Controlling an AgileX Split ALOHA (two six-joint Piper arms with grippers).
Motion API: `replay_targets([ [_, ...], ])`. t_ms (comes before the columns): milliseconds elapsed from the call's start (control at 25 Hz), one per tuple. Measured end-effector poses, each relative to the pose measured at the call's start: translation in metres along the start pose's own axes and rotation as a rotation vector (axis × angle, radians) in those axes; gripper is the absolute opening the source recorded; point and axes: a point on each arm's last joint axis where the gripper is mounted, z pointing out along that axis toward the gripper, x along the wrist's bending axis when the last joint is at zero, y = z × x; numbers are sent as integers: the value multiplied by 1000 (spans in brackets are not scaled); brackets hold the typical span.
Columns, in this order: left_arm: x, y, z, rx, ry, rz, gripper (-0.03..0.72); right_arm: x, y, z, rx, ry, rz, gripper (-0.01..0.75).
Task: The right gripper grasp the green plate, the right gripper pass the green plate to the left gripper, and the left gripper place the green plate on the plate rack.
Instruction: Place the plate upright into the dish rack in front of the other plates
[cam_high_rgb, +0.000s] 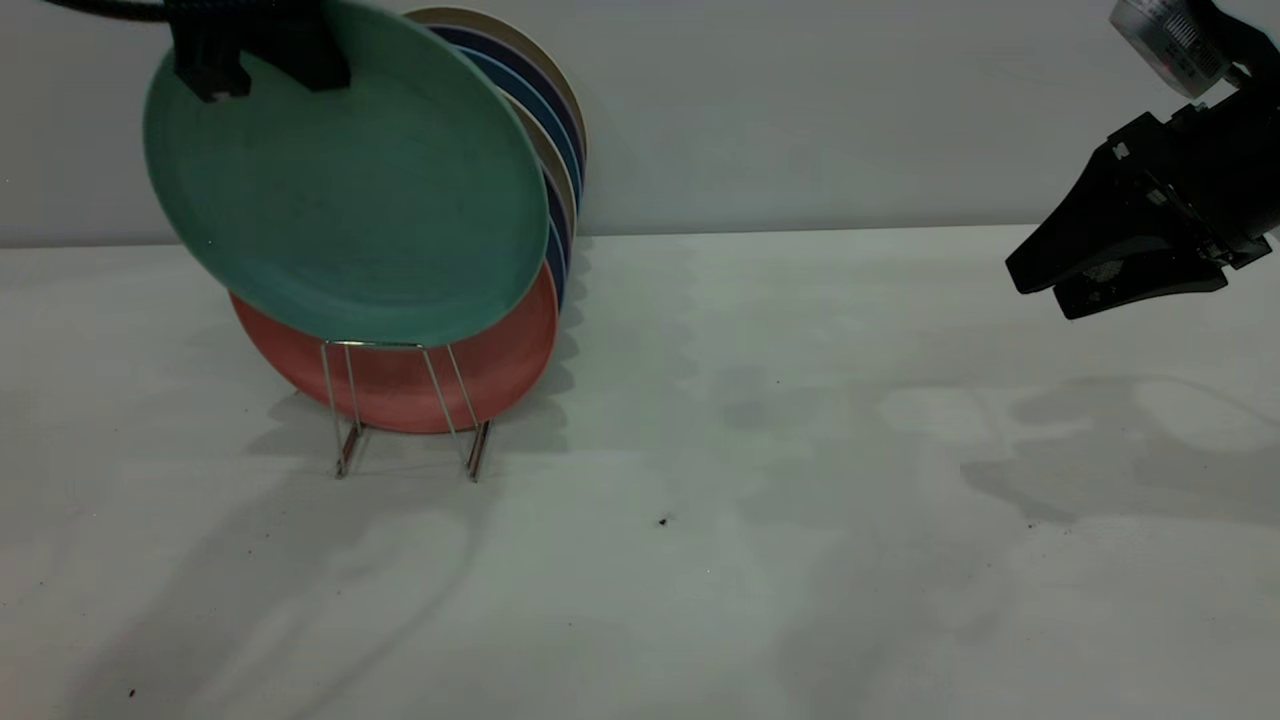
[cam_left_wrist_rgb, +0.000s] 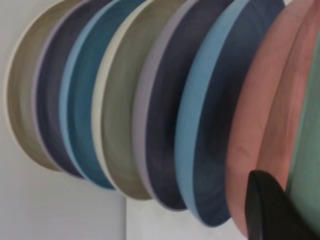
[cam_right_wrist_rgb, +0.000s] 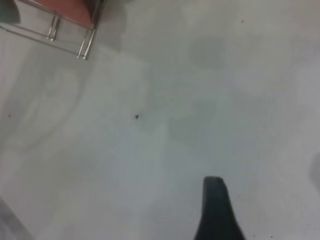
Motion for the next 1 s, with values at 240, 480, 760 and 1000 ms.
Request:
replay_targets([
  [240,-7,-2,17,27,-63,4,110,0,0,0,1,0,0,535],
  [480,-11,-5,32,59,-80,-18,119,0,0,0,2,0,-1,535],
  [760,-11,-6,32,67,-84,-42,352,0,0,0,2,0,-1,535],
  [1000,-8,-5,24,63,-66,-42,528,0,0,0,2,0,-1,535],
])
